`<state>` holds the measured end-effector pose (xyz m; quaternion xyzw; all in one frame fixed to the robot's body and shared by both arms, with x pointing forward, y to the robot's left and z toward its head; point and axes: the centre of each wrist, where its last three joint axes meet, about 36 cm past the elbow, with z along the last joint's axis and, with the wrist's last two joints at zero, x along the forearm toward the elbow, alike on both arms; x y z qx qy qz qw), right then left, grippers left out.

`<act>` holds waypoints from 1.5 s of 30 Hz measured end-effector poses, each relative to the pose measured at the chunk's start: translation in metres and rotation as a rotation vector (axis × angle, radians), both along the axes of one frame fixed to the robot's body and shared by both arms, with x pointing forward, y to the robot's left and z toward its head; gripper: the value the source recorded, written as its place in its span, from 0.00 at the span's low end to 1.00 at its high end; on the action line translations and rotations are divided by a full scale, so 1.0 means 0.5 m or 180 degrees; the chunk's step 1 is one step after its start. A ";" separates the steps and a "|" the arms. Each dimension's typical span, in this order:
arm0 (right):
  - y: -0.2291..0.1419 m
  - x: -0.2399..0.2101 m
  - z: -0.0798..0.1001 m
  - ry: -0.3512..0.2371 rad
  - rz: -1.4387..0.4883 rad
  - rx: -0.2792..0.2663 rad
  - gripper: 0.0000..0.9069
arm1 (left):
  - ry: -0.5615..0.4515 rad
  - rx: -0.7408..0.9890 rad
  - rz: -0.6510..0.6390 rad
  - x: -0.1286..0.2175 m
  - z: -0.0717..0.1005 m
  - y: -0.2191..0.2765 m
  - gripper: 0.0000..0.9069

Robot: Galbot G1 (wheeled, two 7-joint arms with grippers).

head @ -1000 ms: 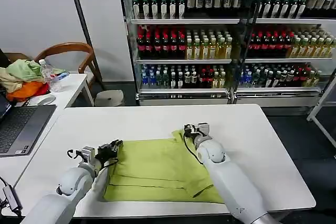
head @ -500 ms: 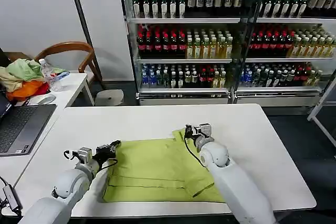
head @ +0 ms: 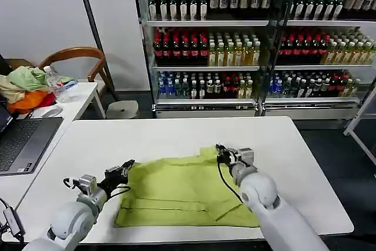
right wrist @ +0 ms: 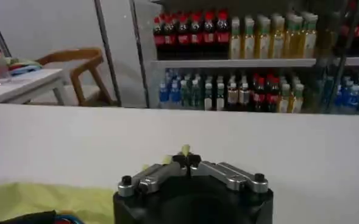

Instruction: Fold and organize the clothes.

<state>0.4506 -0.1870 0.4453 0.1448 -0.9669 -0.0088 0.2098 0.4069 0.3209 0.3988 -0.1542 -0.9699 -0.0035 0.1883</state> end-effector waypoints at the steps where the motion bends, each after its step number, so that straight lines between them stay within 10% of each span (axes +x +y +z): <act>1: -0.003 -0.014 0.001 -0.0003 0.0009 0.0000 0.00 | -0.0002 -0.0002 -0.0007 -0.008 -0.001 -0.002 0.04; 45: -0.055 -0.211 -0.011 0.0166 -0.0042 -0.0122 0.00 | 0.0151 0.0151 -0.0057 -0.136 -0.024 0.000 0.04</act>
